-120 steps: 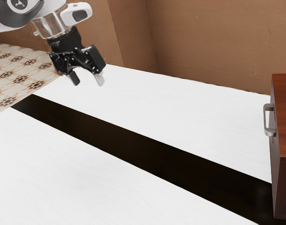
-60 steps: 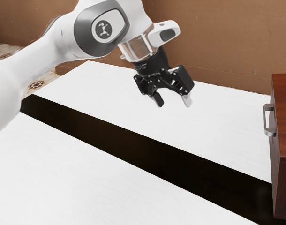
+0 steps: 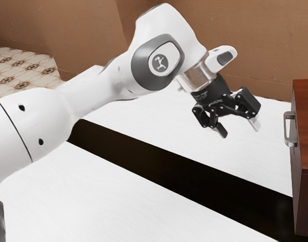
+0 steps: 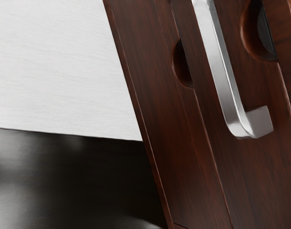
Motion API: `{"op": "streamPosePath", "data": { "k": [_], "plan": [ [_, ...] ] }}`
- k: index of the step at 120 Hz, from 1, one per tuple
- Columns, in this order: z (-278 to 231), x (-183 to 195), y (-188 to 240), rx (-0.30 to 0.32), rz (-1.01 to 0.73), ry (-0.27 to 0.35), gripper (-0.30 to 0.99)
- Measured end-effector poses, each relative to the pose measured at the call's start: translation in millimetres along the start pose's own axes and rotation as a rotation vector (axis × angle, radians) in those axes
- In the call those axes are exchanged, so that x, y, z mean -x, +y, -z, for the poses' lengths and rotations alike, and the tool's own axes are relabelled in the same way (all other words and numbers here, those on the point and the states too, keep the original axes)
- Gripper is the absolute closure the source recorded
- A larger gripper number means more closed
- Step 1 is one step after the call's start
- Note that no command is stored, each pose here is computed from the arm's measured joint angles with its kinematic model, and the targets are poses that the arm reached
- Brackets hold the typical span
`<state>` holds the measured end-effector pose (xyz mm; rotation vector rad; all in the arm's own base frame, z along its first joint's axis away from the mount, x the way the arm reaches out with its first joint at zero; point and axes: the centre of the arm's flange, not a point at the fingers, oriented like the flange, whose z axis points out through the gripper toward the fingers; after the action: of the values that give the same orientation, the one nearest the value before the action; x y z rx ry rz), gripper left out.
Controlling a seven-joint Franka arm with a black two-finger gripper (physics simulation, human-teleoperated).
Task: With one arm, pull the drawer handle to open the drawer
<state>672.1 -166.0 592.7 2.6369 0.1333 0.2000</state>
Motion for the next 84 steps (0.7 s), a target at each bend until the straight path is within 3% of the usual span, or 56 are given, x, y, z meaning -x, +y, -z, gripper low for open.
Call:
{"op": "streamPosePath", "data": {
  "k": [50, 84],
  "plan": [
    [3, -16, 14, 0.061, 0.009, 0.113, 0.0],
    [-21, -25, 25, 0.079, -0.003, 0.101, 0.0]
  ]
}}
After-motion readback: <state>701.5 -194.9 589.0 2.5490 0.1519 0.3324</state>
